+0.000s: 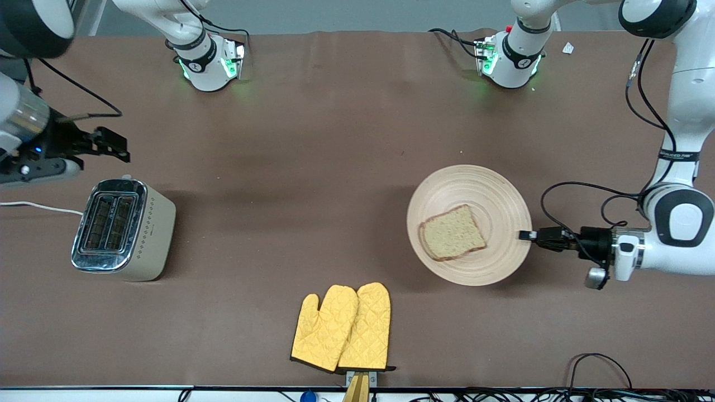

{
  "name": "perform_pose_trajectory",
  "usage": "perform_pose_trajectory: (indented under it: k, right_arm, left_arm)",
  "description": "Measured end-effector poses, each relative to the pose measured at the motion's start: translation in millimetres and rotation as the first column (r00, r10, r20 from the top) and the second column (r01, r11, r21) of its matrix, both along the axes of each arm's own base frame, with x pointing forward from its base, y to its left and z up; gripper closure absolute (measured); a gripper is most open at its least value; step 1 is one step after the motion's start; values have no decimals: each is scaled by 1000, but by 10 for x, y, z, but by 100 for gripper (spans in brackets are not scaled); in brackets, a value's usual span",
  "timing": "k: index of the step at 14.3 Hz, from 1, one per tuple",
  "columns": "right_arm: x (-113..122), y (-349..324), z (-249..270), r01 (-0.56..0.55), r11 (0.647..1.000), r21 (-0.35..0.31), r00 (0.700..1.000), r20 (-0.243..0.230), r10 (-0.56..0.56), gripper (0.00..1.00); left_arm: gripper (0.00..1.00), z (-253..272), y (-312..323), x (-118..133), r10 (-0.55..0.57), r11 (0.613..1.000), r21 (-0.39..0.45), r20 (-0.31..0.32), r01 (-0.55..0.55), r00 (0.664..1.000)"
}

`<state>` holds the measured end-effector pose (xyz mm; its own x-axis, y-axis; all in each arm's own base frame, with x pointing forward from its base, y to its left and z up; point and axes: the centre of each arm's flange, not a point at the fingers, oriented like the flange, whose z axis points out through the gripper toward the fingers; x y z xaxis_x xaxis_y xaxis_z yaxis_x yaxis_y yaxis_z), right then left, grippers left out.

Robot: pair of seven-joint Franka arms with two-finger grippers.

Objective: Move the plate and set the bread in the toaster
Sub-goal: 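Slide the plate toward the table middle while the right gripper reaches over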

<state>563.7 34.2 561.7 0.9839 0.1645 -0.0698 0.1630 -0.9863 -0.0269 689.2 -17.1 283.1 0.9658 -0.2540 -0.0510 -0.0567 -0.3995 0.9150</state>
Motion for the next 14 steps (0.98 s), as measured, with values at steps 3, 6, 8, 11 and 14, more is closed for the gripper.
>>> perform_pose_trajectory:
  k: [3,6,8,11,14]
  right_arm:
    - [75,70,-383,-4,1000,11,1000,17,4,0]
    - [166,143,-667,-11,1000,15,1000,22,11,0]
    - [244,255,-836,-20,1000,16,999,29,19,0]
    - [369,494,-1156,-5,1000,14,999,36,5,0]
    - [399,1006,-1474,43,999,16,997,65,-44,0]
  left_arm:
    - [90,-1,-675,-47,-26,1000,-10,-8,26,1000]
    - [90,-180,-1424,-171,-66,998,-3,-12,66,998]
    - [90,-355,-1941,-255,-50,999,-3,-13,50,999]
    - [90,-632,-2721,-447,10,1000,1,-19,-10,1000]
    - [90,-872,-3215,-638,42,999,14,-12,-41,999]
